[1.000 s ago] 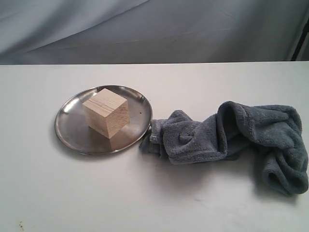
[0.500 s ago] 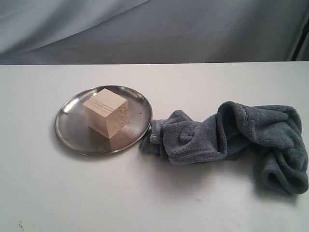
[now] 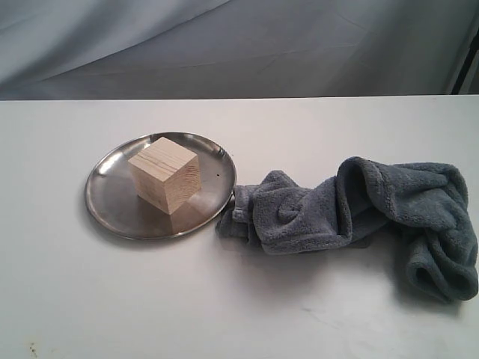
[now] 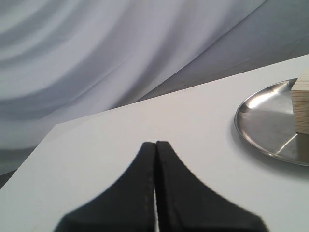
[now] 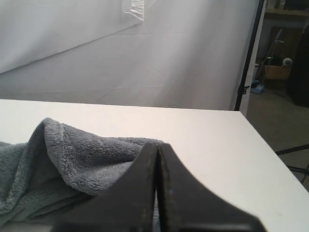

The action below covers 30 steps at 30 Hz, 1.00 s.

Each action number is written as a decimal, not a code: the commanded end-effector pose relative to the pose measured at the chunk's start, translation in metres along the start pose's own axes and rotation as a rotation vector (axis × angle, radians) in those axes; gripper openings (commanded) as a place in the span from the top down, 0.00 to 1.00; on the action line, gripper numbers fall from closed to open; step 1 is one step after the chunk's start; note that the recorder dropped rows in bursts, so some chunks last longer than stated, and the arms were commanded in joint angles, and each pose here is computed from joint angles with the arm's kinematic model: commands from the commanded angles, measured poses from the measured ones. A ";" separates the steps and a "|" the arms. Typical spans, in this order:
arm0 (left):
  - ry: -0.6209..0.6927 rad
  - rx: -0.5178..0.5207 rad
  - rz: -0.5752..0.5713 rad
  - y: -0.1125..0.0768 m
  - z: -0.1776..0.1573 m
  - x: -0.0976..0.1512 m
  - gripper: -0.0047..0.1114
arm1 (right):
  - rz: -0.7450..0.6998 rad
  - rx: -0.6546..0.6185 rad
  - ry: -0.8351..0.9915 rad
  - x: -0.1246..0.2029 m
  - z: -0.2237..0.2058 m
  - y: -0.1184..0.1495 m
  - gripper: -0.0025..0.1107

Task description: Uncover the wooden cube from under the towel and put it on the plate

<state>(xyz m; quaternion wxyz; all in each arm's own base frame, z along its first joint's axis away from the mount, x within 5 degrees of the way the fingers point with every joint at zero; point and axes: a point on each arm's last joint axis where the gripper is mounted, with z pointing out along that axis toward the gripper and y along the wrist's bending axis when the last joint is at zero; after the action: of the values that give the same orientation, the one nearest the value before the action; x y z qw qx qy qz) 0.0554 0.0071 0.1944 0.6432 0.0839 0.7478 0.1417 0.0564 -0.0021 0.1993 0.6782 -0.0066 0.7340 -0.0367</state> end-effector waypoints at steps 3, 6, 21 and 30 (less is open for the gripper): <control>-0.009 -0.004 0.001 0.000 0.000 0.000 0.96 | 0.038 -0.006 0.003 0.001 0.000 0.001 0.98; -0.009 -0.004 0.001 0.000 0.000 0.000 0.96 | 0.036 -0.006 0.000 0.001 0.000 0.001 0.98; -0.009 -0.004 0.001 0.000 0.000 0.000 0.96 | 0.030 -0.006 0.002 0.001 0.000 0.001 0.98; -0.009 -0.004 0.001 0.000 0.000 0.000 0.96 | 0.027 -0.035 0.180 0.017 -0.002 0.004 0.98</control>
<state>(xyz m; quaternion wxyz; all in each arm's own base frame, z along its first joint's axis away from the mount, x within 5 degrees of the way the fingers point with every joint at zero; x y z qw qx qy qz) 0.0554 0.0072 0.1944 0.6430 0.0848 0.7477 0.1429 0.0542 0.0002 0.1852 0.6191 -0.0060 0.7851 -0.0173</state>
